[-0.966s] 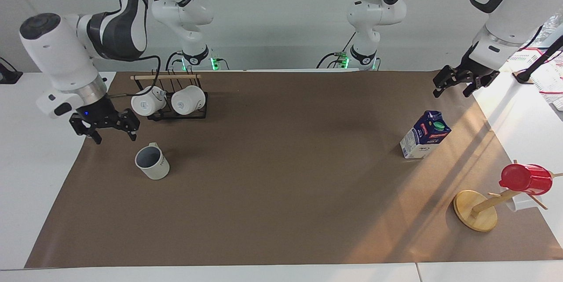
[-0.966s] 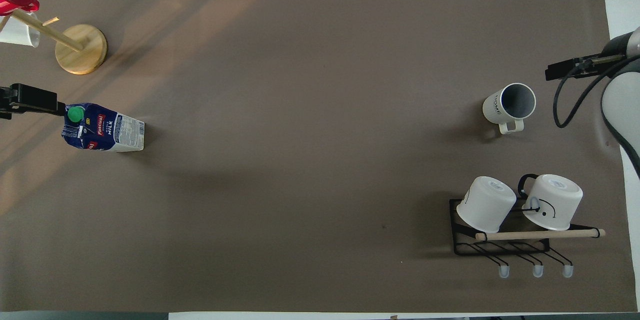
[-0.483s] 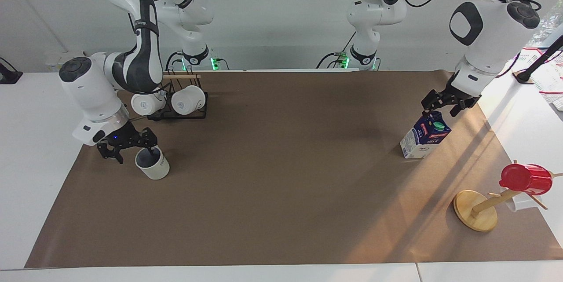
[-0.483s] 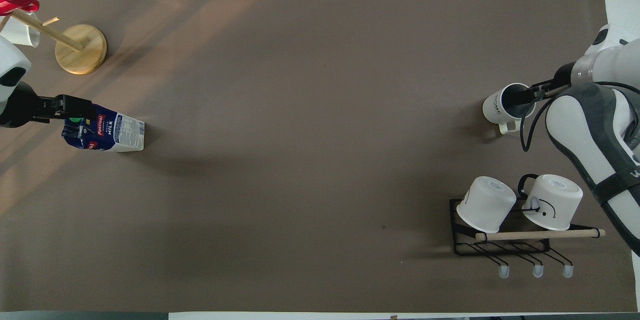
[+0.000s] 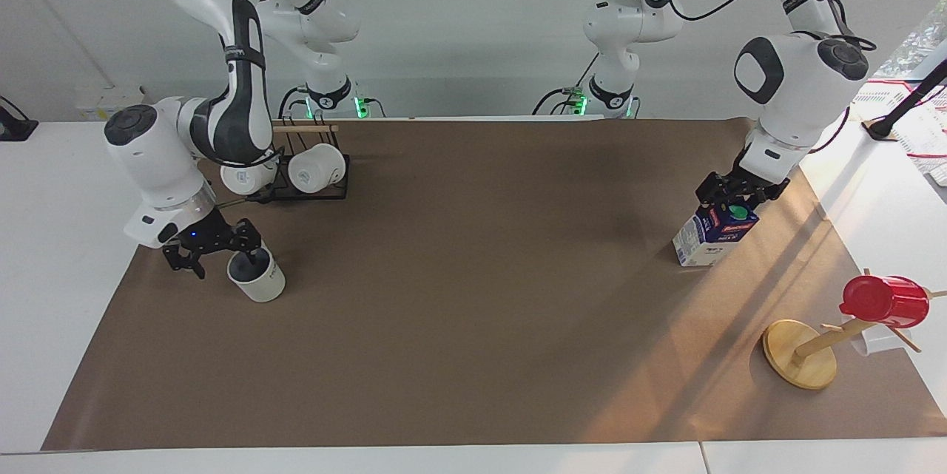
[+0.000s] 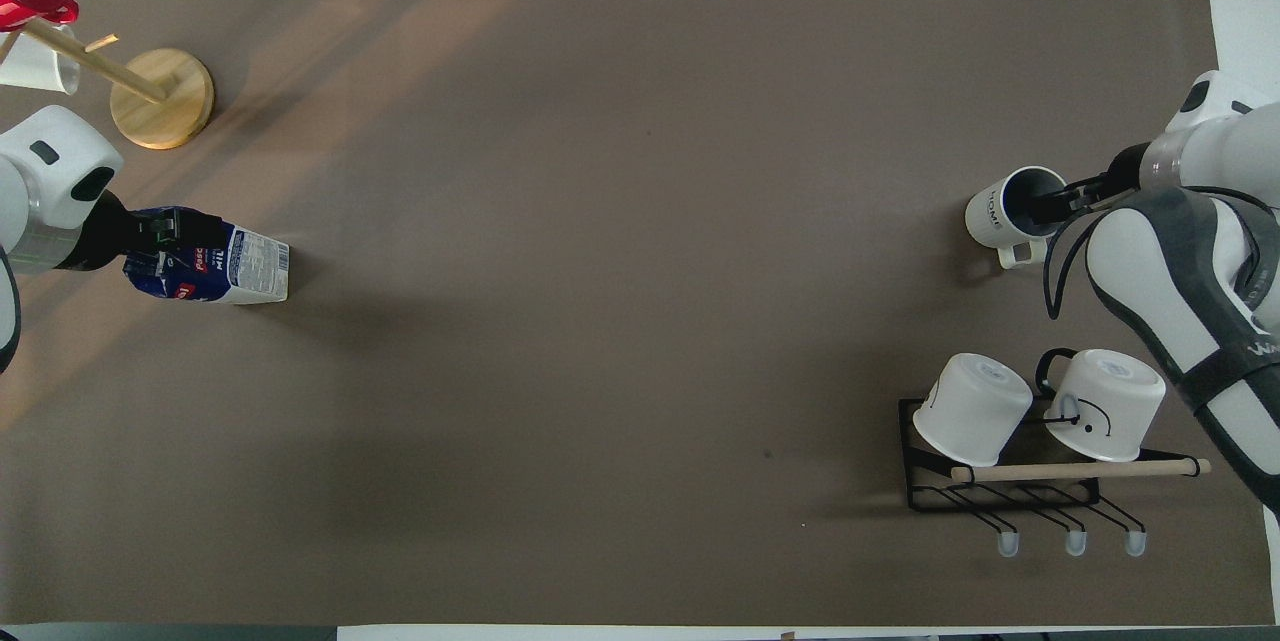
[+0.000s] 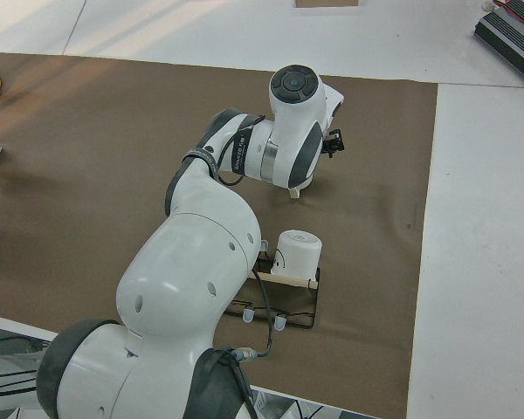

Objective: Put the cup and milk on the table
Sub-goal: 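Grasp the milk carton with the left gripper while the right gripper grasps the mug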

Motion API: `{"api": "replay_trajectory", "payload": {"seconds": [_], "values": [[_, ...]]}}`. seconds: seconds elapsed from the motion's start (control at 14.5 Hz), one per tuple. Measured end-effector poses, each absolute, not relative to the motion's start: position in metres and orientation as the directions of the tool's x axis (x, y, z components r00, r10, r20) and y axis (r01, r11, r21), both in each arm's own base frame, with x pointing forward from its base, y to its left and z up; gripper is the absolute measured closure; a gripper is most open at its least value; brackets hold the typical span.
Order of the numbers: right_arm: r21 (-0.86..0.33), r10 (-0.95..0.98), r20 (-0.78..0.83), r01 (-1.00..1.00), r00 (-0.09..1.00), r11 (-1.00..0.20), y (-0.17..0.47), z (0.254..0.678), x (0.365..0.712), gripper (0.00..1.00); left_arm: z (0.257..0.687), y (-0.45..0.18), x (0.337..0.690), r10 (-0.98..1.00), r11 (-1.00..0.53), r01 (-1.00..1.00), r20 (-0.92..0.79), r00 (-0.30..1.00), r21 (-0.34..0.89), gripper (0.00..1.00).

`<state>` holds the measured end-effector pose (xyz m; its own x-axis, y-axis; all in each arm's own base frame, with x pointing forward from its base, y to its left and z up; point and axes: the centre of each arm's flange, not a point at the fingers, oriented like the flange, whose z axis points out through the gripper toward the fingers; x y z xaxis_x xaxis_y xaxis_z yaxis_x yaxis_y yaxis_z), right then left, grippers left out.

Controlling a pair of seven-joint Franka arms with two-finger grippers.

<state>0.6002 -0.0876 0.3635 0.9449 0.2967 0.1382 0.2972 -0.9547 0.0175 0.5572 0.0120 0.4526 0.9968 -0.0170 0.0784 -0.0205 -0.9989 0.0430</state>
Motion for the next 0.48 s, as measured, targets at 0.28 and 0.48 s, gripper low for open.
{"api": "replay_trajectory", "payload": {"seconds": [0.28, 0.48], "values": [[-0.016, 0.28, 0.136, 0.285, 0.95, -0.958, -0.086, 0.341, 0.604, 0.17, 0.454, 0.013, 0.559, -0.013, -0.999, -0.017, 0.092, 0.996, 0.042, 0.43], [-0.018, 0.282, 0.138, 0.287, 0.949, -0.958, -0.085, 0.346, 0.607, 0.53, 0.459, 0.013, 0.56, -0.012, -0.999, -0.017, 0.103, 0.995, 0.042, 0.62]]}}
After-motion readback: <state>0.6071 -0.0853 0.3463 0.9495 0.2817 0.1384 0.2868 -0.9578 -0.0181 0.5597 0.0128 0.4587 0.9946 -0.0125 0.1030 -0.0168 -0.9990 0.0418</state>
